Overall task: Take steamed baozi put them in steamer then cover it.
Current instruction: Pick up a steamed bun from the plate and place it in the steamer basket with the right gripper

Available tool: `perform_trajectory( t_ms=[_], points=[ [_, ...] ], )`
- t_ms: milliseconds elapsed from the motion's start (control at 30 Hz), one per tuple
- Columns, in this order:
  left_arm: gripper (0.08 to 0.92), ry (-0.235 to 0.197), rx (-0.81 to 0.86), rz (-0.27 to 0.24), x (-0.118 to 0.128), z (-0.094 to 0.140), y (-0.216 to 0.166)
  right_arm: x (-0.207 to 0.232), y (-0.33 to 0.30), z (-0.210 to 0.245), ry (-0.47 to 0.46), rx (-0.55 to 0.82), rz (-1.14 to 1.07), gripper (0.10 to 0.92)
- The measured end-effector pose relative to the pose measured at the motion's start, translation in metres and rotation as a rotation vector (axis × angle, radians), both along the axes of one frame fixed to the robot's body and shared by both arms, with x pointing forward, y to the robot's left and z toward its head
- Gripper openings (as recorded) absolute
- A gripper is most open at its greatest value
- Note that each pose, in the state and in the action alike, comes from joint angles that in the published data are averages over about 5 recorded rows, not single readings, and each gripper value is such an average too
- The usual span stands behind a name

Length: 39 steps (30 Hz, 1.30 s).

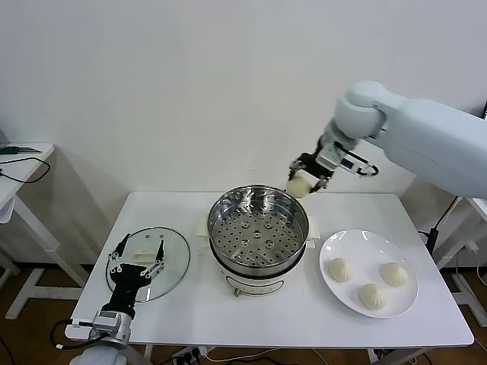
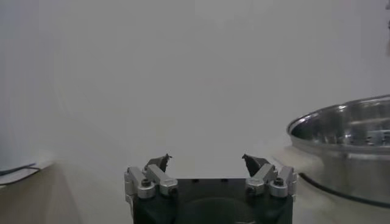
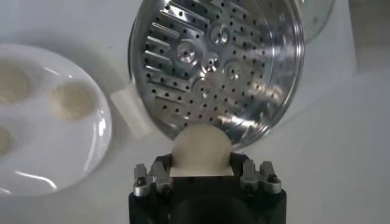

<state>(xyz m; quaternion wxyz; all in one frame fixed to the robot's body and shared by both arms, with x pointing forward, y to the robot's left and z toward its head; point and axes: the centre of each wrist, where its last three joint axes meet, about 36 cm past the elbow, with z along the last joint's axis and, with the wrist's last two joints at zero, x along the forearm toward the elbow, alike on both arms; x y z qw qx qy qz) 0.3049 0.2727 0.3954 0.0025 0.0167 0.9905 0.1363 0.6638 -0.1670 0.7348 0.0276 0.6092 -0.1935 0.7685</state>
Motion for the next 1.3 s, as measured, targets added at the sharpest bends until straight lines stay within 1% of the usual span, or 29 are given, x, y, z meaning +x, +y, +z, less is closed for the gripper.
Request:
perform_trajectory(
  t_ms=[267,533,833,1200,1300],
  points=[
    [0.823,0.006,0.002,0.012,0.002,-0.002,0.007,0.019,0.039,-0.023,0.029,-0.058,0.149,0.645],
    [0.823,0.013,0.003,0.025,0.001,-0.004,0.012,0.036,0.058,-0.060,0.064,-0.067,0.223,0.645],
    [0.823,0.022,0.008,0.031,0.000,-0.006,0.016,0.050,0.066,-0.095,0.091,-0.065,0.249,0.645],
    [0.823,0.031,0.008,0.029,-0.001,-0.009,0.017,0.063,0.069,-0.121,0.099,-0.062,0.242,0.646],
    [0.823,0.032,0.008,0.030,-0.002,-0.009,0.017,0.064,0.069,-0.125,0.099,-0.060,0.238,0.686]
  ],
)
